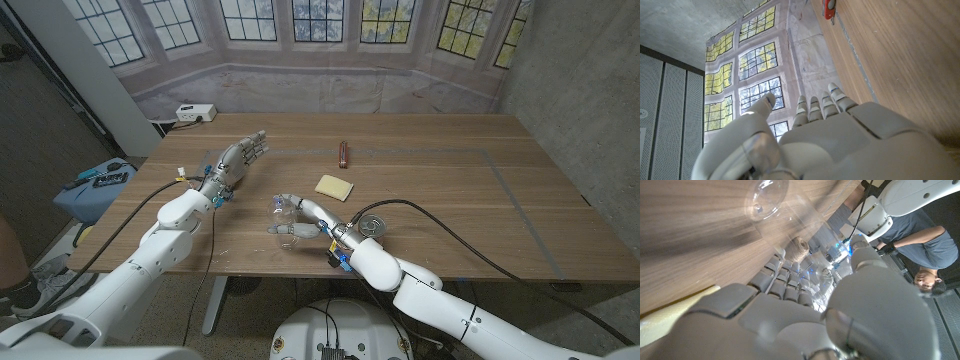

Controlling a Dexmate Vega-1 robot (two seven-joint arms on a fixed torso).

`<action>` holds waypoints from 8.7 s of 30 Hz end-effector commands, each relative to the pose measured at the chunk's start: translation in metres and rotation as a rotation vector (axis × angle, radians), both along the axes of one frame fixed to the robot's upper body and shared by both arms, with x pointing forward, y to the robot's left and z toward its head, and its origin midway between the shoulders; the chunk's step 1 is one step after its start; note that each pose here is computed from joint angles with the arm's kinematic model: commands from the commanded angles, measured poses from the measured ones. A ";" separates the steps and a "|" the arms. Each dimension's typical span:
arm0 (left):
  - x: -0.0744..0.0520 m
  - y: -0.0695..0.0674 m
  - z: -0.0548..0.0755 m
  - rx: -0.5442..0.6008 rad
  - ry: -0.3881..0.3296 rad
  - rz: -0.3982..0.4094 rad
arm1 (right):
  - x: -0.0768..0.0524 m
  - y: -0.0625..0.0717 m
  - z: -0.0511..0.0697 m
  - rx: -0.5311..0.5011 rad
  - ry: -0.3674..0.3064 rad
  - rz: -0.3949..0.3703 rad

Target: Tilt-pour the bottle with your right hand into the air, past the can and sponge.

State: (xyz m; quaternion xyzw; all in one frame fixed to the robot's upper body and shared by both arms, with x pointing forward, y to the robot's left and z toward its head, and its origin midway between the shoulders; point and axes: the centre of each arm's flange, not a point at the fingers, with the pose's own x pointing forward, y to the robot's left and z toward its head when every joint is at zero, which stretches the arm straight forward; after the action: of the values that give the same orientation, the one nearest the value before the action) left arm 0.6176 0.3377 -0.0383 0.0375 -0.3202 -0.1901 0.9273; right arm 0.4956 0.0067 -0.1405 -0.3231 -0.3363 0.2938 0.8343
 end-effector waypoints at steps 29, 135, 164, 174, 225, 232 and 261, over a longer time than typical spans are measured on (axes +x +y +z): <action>0.016 -0.005 0.004 -0.029 0.014 -0.001 | 0.006 -0.005 0.009 0.073 -0.066 -0.070; 0.018 -0.039 0.013 -0.024 0.026 0.004 | -0.021 -0.029 0.070 -0.207 -0.440 -0.202; 0.017 -0.048 0.008 -0.020 0.040 -0.002 | -0.019 -0.028 0.080 -0.356 -0.650 -0.307; 0.018 -0.049 0.011 -0.023 0.031 -0.001 | -0.022 -0.026 0.083 -0.403 -0.719 -0.343; 0.022 -0.051 0.007 -0.037 0.039 -0.024 | -0.029 -0.011 0.089 -0.614 -1.083 -0.514; 0.024 -0.052 0.006 -0.036 0.045 -0.030 | -0.028 -0.013 0.091 -0.634 -1.151 -0.525; 0.028 -0.050 0.008 -0.027 0.046 -0.039 | -0.011 -0.019 0.082 -0.663 -1.337 -0.603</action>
State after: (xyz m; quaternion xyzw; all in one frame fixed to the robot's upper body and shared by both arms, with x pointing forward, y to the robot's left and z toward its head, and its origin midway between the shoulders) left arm 0.6452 0.2882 -0.0312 0.0129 -0.3028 -0.2023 0.9312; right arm 0.4768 -0.0087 -0.0516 -0.7426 -0.5456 -0.0920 0.3774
